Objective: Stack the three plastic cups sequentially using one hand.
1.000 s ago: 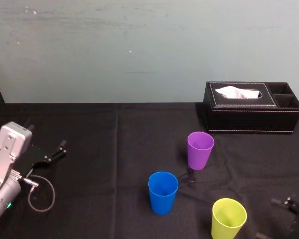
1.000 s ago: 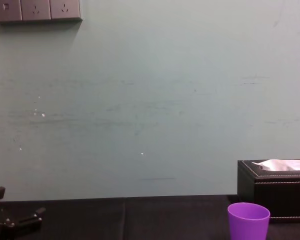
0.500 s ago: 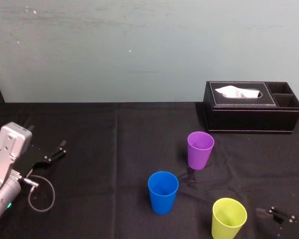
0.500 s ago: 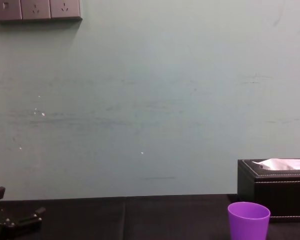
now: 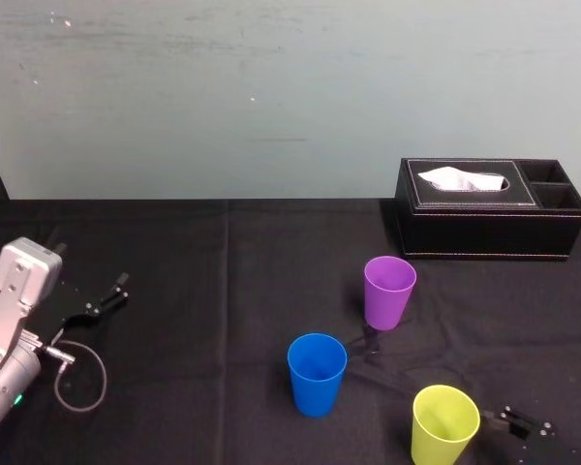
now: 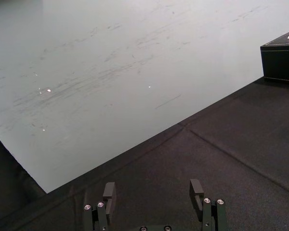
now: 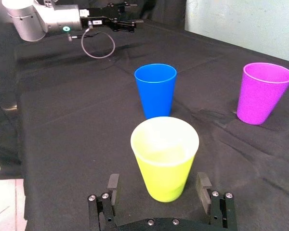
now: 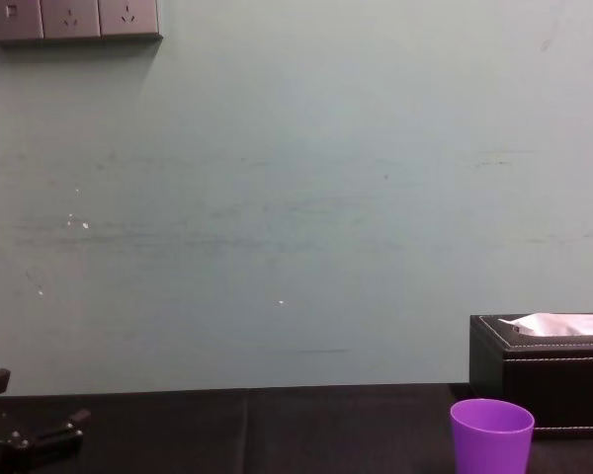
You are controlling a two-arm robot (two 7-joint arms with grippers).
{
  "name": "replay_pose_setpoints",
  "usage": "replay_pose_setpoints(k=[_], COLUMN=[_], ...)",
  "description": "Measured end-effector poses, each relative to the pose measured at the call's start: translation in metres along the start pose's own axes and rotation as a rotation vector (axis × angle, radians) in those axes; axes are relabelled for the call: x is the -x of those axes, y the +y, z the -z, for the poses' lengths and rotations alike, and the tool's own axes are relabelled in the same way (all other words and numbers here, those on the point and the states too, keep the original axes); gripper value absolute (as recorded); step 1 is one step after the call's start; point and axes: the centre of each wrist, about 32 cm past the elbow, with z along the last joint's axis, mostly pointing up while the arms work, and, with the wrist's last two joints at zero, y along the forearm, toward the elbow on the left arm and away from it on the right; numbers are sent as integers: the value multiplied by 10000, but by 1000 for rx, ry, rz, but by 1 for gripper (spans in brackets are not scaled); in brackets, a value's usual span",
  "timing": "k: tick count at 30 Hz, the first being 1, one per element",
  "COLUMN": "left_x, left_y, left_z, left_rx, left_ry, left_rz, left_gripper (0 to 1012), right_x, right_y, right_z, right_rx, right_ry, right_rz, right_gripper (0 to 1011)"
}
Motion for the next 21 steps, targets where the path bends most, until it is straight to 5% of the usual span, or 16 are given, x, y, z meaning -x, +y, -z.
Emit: replay_pose_setpoints(k=[21], left_x=[0], left_y=[0], left_z=[0], left_rx=[0], left_ry=[0], left_rz=[0], left_gripper=[1000], right_x=[-35], right_y=[215], right_z=[-3], right_rx=[-10], right_ry=[14], right_rz=[-9], right_gripper=[1000])
